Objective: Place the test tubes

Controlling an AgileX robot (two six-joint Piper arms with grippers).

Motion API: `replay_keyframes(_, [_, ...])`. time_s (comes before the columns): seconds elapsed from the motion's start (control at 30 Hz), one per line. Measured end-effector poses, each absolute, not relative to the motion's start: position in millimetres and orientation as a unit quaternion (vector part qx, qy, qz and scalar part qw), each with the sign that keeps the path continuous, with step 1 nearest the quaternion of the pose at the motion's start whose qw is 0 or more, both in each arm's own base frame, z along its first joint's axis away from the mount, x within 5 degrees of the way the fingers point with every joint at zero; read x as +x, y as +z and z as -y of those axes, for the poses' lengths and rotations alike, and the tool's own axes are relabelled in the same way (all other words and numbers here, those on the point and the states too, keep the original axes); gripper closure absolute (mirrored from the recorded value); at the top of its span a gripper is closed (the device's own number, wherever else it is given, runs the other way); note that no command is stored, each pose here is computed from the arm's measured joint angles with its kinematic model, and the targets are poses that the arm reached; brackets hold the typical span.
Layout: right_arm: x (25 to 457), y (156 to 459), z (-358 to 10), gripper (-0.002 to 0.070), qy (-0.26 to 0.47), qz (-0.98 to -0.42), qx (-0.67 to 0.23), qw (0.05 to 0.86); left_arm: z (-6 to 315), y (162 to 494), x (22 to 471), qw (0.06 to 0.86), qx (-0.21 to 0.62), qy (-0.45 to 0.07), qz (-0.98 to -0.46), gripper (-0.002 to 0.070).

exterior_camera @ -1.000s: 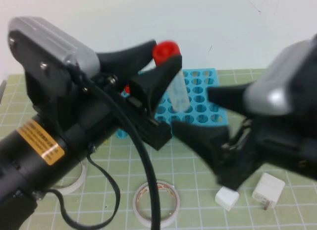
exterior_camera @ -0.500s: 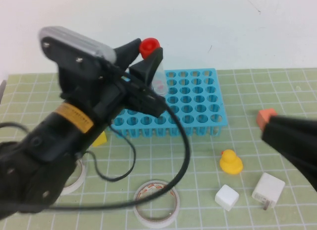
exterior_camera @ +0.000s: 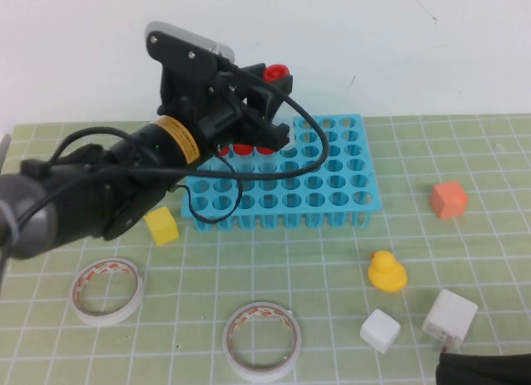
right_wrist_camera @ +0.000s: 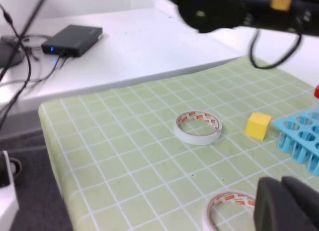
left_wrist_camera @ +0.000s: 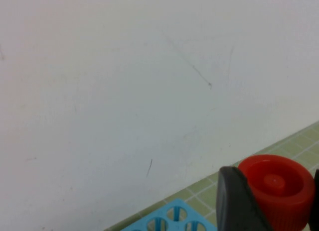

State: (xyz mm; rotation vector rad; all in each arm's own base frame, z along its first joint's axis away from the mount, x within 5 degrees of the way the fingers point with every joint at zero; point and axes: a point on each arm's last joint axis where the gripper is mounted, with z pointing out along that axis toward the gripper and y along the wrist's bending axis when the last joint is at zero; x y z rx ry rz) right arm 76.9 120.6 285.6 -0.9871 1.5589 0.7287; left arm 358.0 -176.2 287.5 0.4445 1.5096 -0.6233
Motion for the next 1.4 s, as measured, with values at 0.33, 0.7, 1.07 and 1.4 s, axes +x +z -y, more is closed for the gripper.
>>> replay_keyframes(0.33, [80.5,285.9,-118.1,0.0678,0.265,-0.644,-0.434,0.571,194.3,244.4,403.9,0.651,0.211,-0.288,-0.67,0.0417])
replay_keyframes(0.7, [82.0,286.1,-117.3,0.0678,0.258,-0.646,-0.429,0.576,198.9,204.3,425.7,0.65,0.221,-0.248,-0.684,0.0417])
replay_keyframes(1.07, [85.0,286.6,-115.4,0.0678,0.244,-0.651,-0.42,0.584,195.7,204.7,428.1,0.652,0.192,-0.246,-0.691,0.0417])
replay_keyframes(1.4, [84.9,286.6,-115.5,0.0678,0.244,-0.65,-0.42,0.584,196.0,198.9,428.8,0.652,0.213,-0.226,-0.692,0.0417])
